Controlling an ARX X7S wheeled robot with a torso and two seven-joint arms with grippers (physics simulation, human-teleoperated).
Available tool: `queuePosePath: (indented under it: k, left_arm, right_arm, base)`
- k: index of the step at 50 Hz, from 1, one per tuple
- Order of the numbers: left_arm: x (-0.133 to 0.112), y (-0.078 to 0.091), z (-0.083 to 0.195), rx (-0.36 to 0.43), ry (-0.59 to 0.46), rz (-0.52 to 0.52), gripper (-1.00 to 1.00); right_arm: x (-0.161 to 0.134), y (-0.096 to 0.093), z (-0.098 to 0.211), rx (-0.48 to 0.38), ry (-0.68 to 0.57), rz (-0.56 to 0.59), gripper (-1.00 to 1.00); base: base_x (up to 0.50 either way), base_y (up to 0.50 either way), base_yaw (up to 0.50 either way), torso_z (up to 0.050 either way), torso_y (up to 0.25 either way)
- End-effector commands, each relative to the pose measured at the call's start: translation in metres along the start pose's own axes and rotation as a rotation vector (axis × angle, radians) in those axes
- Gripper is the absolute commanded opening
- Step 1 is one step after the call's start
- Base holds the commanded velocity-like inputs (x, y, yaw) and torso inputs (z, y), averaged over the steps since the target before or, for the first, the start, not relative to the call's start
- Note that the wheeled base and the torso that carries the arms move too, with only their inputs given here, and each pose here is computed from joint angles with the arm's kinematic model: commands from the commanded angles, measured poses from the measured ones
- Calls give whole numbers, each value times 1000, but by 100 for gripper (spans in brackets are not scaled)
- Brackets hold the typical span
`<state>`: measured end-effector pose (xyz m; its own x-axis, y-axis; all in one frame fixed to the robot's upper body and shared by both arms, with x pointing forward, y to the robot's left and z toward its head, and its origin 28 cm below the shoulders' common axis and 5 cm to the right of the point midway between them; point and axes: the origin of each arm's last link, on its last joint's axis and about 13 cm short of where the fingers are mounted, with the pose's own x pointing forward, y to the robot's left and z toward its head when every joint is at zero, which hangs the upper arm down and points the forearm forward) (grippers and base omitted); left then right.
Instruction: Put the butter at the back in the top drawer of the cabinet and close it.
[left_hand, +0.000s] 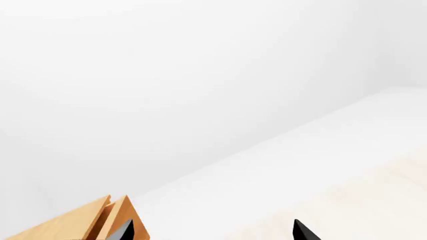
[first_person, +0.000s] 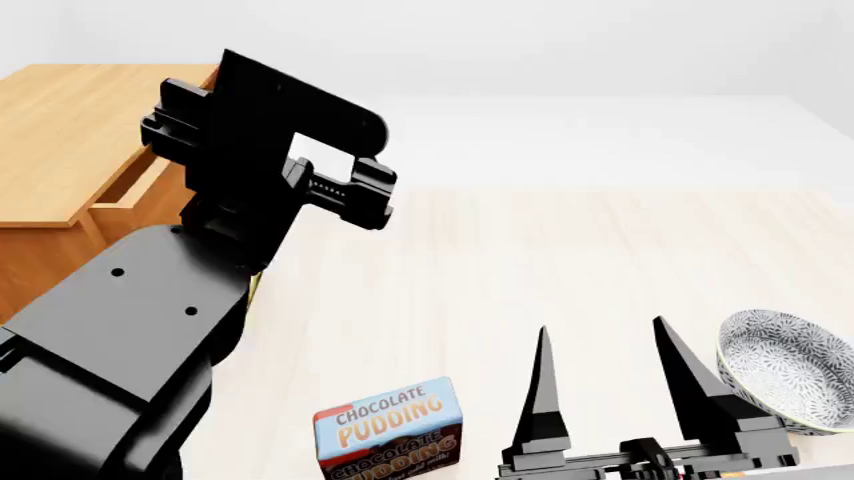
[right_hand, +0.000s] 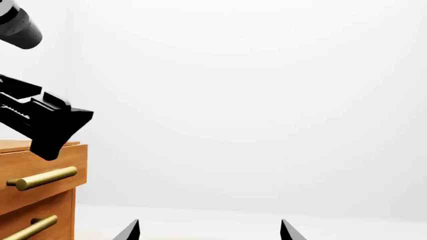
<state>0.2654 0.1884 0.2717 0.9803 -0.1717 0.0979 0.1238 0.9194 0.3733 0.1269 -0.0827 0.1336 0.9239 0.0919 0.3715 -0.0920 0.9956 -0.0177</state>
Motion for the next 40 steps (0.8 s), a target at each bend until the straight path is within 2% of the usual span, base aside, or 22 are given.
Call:
queuePosePath:
  k: [1, 7, 9, 11, 14, 17, 21, 27, 32, 40]
  left_arm:
    - [44, 22, 51, 105, 167, 33, 100]
    - [71, 33, 67, 73, 280, 68, 100]
    - [80, 39, 74, 3, 314, 71, 100]
    - [88, 44, 77, -19, 334, 94, 100]
    - [104, 53, 77, 34, 273, 134, 100]
    - [111, 61, 78, 70, 289, 162, 100]
    - [112, 67, 76, 71, 419, 183, 100]
    - [111, 75, 77, -99, 614, 211, 100]
    - [109, 82, 80, -160, 669, 242, 100]
    - [106, 84, 73, -165, 725, 224, 100]
  right_arm:
    - [-1, -2, 0, 10, 9, 8, 100]
    - [1, -3, 0, 15, 8, 11, 100]
    - [1, -3, 0, 18, 7, 7, 100]
    - [1, -4, 0, 19, 6, 5, 100]
    - [2, -5, 0, 21, 6, 2, 100]
    - [2, -7, -2, 24, 7, -1, 100]
    - [3, -8, -2, 26, 8, -5, 100]
    - [2, -10, -4, 32, 7, -7, 100]
    - [1, -10, -4, 34, 6, -8, 100]
    - [1, -10, -4, 37, 6, -4, 100]
  base:
    - [0, 0, 0, 0, 0]
    - [0, 0, 0, 0, 0]
    - [0, 0, 0, 0, 0]
    - [0, 0, 0, 0, 0]
    - [0, 0, 0, 0, 0]
    - [0, 0, 0, 0, 0]
    - [0, 0, 0, 0, 0]
    - [0, 0, 0, 0, 0]
    - [0, 0, 0, 0, 0]
    - [0, 0, 0, 0, 0]
